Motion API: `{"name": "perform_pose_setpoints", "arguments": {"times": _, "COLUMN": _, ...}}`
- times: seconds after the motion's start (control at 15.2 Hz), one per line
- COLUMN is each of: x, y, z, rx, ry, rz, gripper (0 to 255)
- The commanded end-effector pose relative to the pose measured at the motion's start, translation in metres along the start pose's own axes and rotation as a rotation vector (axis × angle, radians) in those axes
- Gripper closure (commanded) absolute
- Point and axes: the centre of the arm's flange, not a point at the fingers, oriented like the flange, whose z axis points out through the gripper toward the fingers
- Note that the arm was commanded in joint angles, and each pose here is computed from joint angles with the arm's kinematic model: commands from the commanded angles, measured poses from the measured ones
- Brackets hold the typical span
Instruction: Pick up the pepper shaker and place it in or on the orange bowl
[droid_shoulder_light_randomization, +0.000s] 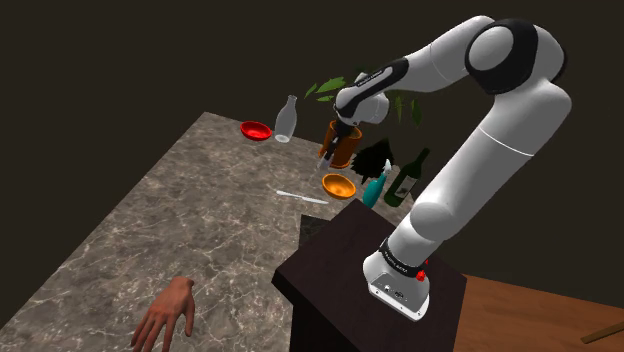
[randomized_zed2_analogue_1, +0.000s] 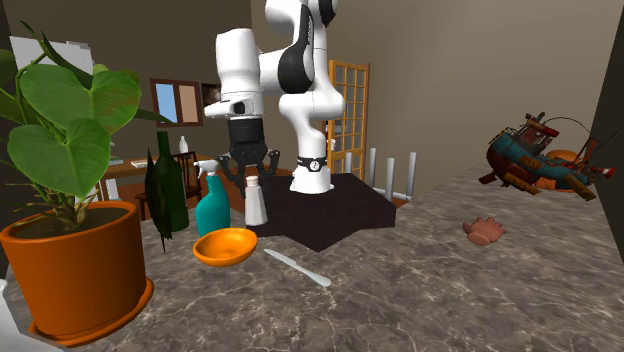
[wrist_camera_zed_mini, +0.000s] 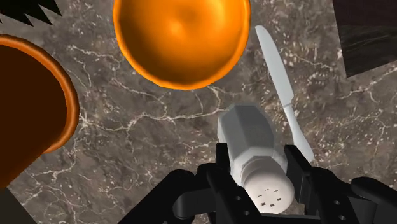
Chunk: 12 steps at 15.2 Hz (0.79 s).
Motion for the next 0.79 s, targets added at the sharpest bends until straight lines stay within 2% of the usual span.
{"name": "perform_pose_setpoints", "arguments": {"times": 0.0, "x": -0.022, "y": 0.014, "z": -0.004, "rx": 0.0, "ry": 0.0, "rz": -0.001, "gripper": 255}}
{"name": "perform_pose_setpoints", "arguments": {"times": 0.4, "x": -0.089, "y": 0.064, "z": -0.023, "rx": 0.0, "ry": 0.0, "rz": -0.001, "gripper": 255}}
{"name": "perform_pose_setpoints", "arguments": {"times": 0.73, "x": -0.091, "y": 0.066, "z": 0.003, "rx": 0.0, "ry": 0.0, "rz": -0.001, "gripper": 255}}
